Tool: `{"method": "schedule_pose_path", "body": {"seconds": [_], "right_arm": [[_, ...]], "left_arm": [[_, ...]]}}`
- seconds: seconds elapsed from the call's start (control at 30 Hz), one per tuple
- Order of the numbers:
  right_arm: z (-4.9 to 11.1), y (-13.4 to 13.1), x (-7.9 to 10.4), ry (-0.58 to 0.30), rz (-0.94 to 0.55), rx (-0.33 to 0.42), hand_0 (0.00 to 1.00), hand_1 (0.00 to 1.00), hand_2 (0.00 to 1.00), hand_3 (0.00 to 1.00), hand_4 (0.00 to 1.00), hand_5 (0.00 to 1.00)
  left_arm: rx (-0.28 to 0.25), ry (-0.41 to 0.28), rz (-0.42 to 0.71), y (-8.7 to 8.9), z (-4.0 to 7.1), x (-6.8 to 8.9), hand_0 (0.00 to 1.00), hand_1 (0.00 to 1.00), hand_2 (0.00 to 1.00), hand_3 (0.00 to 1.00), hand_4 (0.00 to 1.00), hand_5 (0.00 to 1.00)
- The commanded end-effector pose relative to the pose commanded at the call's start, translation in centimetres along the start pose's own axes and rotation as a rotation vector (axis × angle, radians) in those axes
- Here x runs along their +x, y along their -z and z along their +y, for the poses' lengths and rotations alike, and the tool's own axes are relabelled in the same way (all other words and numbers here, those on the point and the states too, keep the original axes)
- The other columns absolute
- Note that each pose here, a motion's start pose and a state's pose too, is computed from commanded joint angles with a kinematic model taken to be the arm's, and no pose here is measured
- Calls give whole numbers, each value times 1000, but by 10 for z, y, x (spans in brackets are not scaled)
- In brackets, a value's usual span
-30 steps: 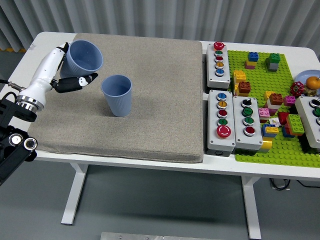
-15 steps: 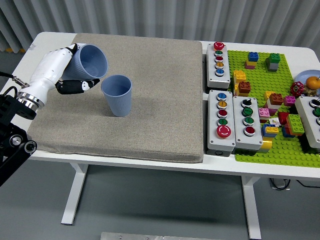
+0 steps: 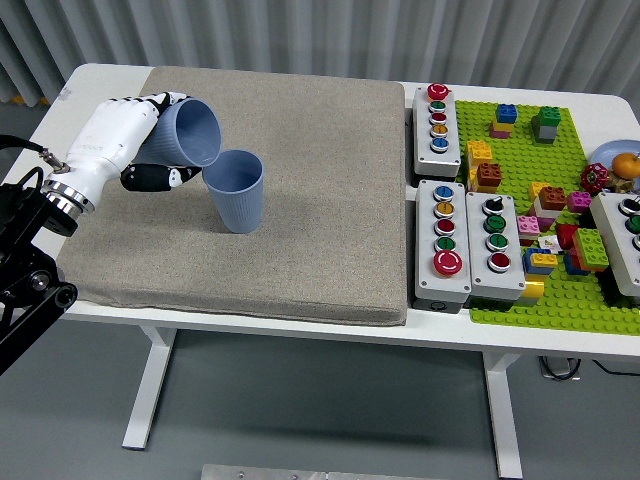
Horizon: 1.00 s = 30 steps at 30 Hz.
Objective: Pick cup pour cup place
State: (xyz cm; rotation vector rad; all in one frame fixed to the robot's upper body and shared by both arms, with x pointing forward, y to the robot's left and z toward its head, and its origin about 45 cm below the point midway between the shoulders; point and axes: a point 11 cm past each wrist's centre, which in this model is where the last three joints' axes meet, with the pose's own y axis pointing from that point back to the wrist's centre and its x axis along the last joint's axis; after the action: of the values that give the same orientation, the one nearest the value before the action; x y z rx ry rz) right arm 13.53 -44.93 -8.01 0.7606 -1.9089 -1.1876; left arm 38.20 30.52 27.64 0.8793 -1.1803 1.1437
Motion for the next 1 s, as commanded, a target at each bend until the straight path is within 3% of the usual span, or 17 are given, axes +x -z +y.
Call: {"method": "schedule_pose_path", "body": {"seconds": [1.0], "right_arm": [[0,0,2,-4,1,0,712,660,628,591,2,100]], "left_arm": [[-41,2,-157,-5,-3,4,628,644,741,713,756,166]]}}
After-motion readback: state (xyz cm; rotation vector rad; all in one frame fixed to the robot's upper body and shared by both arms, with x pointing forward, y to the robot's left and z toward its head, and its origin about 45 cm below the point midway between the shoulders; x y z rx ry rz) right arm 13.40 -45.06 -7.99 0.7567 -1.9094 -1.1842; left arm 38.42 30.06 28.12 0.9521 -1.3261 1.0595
